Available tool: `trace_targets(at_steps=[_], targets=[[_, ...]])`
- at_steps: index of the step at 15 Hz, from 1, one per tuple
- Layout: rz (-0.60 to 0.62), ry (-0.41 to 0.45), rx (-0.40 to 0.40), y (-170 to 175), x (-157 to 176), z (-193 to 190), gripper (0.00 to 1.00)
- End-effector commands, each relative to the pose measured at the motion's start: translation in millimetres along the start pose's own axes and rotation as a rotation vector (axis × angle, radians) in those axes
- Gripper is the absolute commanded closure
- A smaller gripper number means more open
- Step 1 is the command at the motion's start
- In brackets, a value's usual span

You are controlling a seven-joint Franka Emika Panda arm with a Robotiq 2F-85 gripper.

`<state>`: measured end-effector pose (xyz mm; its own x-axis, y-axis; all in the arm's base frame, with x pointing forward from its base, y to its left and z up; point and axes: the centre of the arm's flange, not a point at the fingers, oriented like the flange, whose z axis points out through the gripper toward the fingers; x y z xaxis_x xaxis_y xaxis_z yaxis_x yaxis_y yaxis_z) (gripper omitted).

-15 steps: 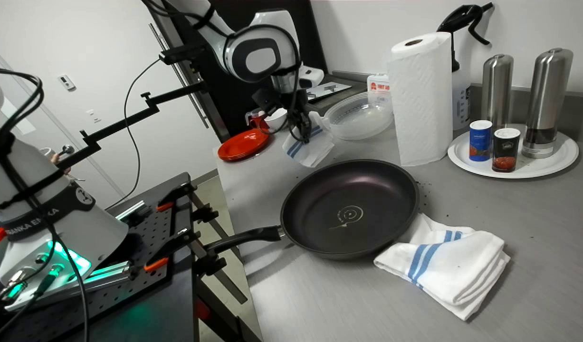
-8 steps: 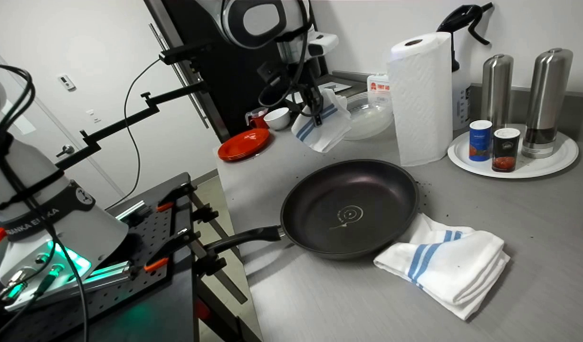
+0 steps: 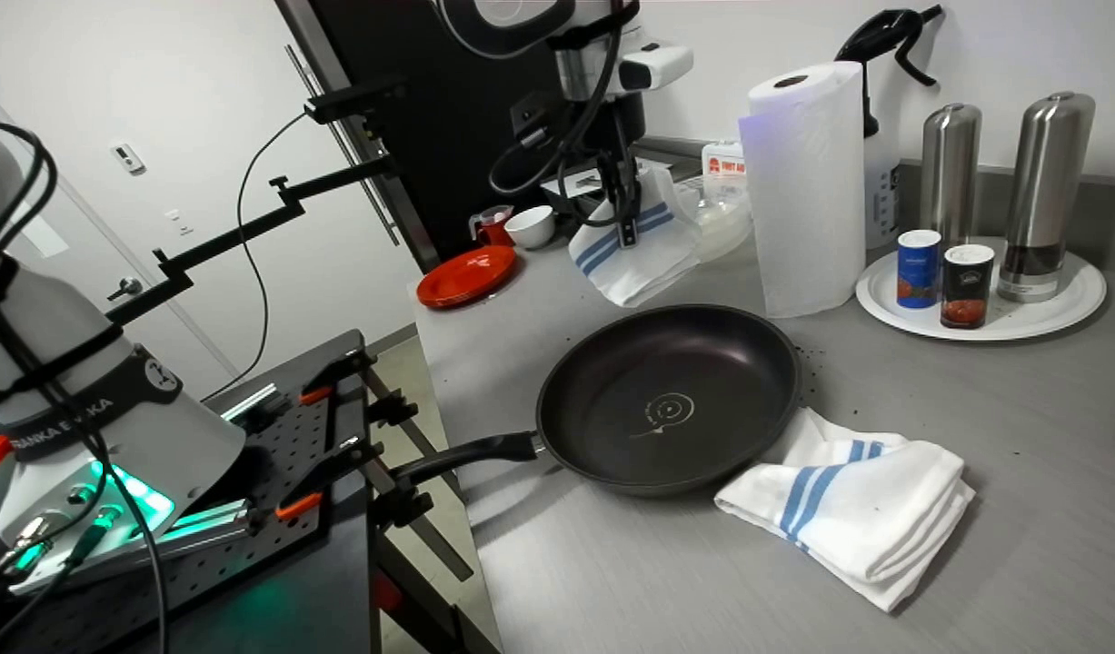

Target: Use the cloth to wipe the pan

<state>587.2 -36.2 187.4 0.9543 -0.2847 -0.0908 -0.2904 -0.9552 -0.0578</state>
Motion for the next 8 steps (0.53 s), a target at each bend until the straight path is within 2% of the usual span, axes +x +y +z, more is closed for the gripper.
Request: trace_targets(at_steps=[1, 8], targets=[[0.084, -0.067, 0.023, 17, 5, -1, 0.96], [0.190, -0.107, 0.126, 26, -2, 26, 0.96]])
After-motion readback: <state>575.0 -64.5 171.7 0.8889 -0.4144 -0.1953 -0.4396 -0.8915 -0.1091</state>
